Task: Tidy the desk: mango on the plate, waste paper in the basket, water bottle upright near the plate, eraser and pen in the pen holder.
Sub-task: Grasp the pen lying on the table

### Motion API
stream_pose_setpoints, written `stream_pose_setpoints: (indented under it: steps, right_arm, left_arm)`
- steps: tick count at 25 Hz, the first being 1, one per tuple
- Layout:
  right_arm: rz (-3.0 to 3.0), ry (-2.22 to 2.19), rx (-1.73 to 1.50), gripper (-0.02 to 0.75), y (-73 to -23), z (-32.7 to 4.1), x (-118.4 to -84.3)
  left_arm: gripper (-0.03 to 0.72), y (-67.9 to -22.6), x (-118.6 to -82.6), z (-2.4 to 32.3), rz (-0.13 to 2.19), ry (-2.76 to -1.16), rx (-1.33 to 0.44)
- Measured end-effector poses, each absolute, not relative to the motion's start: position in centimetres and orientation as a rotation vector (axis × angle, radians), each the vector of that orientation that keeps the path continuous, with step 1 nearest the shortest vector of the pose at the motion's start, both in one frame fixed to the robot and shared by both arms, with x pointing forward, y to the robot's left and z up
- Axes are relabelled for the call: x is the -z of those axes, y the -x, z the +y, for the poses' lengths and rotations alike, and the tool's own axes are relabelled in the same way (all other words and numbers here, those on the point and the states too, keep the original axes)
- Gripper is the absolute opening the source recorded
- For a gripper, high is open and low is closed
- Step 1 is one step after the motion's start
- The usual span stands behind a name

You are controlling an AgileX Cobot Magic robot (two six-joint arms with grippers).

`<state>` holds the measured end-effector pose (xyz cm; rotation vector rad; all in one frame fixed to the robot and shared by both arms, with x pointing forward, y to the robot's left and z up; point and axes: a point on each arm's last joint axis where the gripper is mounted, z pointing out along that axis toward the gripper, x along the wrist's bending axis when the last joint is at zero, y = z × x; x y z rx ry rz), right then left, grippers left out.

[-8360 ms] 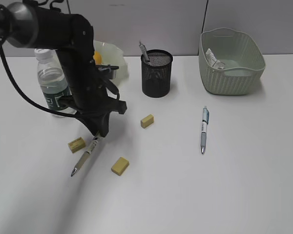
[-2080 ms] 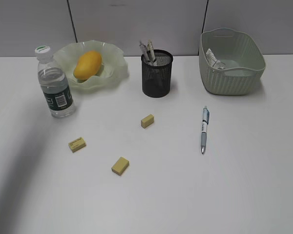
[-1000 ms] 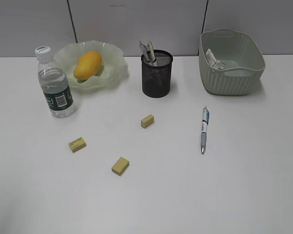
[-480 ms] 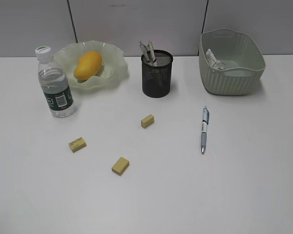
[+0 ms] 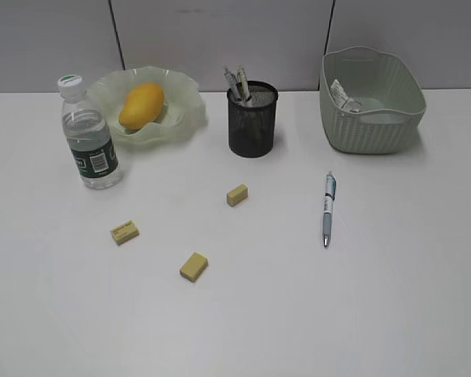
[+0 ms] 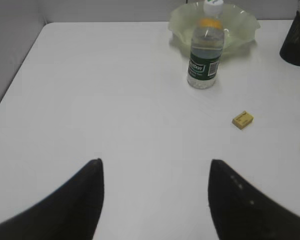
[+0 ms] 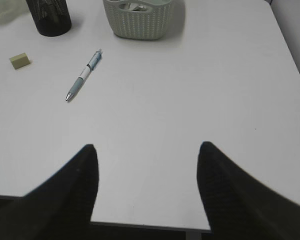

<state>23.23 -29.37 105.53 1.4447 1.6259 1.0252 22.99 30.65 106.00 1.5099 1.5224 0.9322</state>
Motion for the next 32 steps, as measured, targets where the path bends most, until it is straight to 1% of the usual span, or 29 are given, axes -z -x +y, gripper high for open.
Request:
stream_pose_setpoints:
  steps: [18, 20, 23, 25, 27, 32]
  right_arm:
    - [1.626, -1.445, -1.025, 0.495, -23.23, -29.37, -105.53]
    - [1.626, -1.445, -1.025, 0.494, -23.23, -29.37, -105.53]
    - [1.626, -1.445, -1.025, 0.494, -23.23, -29.37, -105.53]
    - [1.626, -1.445, -1.025, 0.494, -23.23, -29.37, -105.53]
    - [1.626, -1.445, -1.025, 0.494, -23.23, -29.37, -105.53]
    - [1.626, -1.445, -1.025, 0.494, -23.23, -29.37, -105.53]
  left_arm:
    - [0.504, -22.95, -105.99, 30.64, 1.541, -1.497, -0.945]
    - [0.546, -22.95, -105.99, 30.64, 1.541, -1.497, -0.945]
    - [0.641, -22.95, -105.98, 30.64, 1.541, -1.498, -0.944]
    - [0.652, -22.95, -105.98, 30.64, 1.541, -1.498, -0.944]
    - [0.638, -22.95, -105.98, 30.64, 1.541, -1.498, -0.944]
    - [0.528, -22.95, -105.98, 30.64, 1.541, -1.498, -0.944]
